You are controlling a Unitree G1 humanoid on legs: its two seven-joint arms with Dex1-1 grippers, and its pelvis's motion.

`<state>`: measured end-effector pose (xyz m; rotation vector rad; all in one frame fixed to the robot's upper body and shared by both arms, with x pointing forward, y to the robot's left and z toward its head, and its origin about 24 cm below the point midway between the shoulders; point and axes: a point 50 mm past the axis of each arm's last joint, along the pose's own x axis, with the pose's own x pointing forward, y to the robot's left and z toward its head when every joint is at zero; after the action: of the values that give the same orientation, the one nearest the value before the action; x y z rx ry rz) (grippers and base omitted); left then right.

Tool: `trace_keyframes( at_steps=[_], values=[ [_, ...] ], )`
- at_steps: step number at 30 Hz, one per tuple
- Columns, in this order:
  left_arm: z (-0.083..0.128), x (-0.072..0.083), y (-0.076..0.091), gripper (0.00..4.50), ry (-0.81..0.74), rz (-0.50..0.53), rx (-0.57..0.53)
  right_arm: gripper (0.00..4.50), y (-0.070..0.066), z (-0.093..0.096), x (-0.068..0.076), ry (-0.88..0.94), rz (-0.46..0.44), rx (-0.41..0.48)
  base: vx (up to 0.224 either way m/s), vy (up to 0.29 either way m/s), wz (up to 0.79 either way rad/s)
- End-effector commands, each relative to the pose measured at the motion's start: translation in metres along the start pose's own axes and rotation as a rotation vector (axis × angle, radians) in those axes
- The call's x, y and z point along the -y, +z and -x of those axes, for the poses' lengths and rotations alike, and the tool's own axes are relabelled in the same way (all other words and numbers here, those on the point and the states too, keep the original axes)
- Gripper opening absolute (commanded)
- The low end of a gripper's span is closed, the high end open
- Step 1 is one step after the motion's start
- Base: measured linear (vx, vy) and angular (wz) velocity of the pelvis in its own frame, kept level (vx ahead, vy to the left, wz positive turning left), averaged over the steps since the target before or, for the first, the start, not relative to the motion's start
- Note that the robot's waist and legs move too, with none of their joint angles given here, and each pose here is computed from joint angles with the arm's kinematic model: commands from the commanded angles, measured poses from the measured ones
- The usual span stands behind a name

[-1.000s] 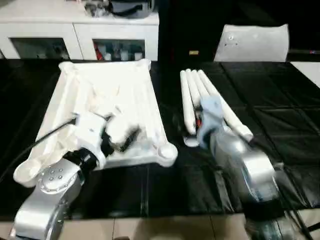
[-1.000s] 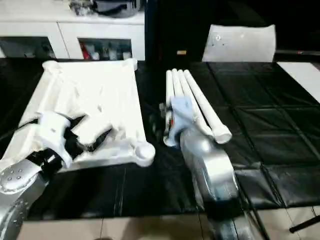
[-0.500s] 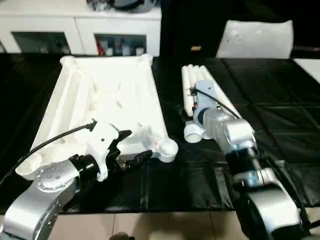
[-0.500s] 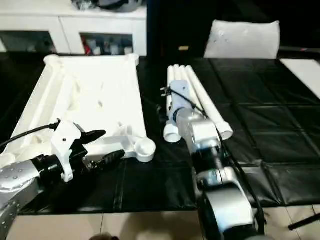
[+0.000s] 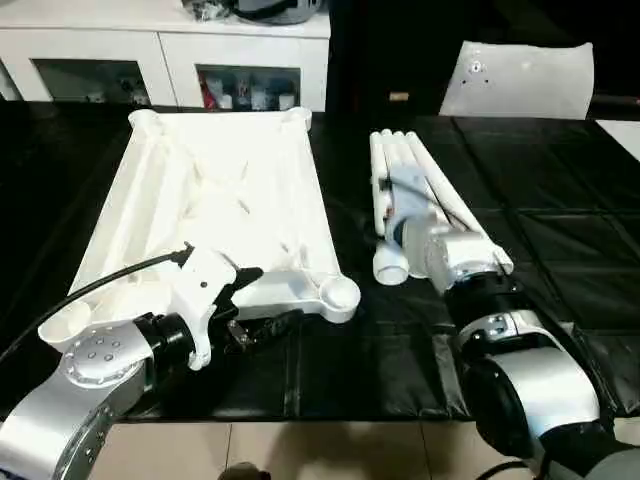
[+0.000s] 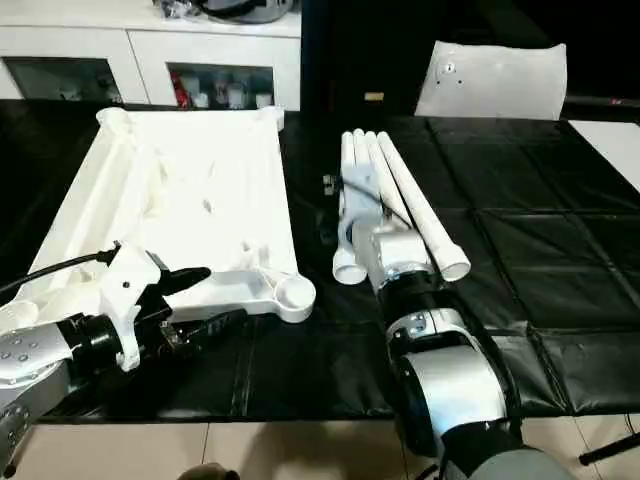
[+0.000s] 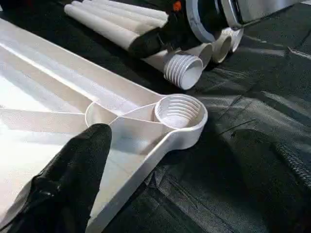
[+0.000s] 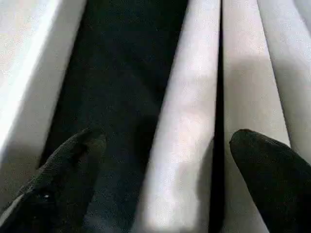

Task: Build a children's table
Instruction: Pick table leg

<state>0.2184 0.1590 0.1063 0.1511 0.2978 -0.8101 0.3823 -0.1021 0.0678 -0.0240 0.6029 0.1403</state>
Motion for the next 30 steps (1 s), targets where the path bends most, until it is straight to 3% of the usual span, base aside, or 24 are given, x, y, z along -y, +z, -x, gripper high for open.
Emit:
trace_keyframes(
  at_steps=[1,15,30],
  values=[
    [0.002,0.002,0.003,4.36,-0.005,-0.014,0.000,4.50,0.005,0.000,-0.001,0.000,-0.028,0.004,0.000,0.000,0.00],
    [0.001,0.005,0.004,4.36,-0.032,-0.024,-0.017,4.50,-0.005,-0.002,-0.009,0.135,-0.177,-0.183,0.000,0.000,0.00],
    [-0.004,0.012,0.003,4.50,-0.076,-0.017,-0.018,3.07,-0.012,-0.002,-0.008,0.148,-0.218,-0.246,0.000,0.000,0.00]
  ],
)
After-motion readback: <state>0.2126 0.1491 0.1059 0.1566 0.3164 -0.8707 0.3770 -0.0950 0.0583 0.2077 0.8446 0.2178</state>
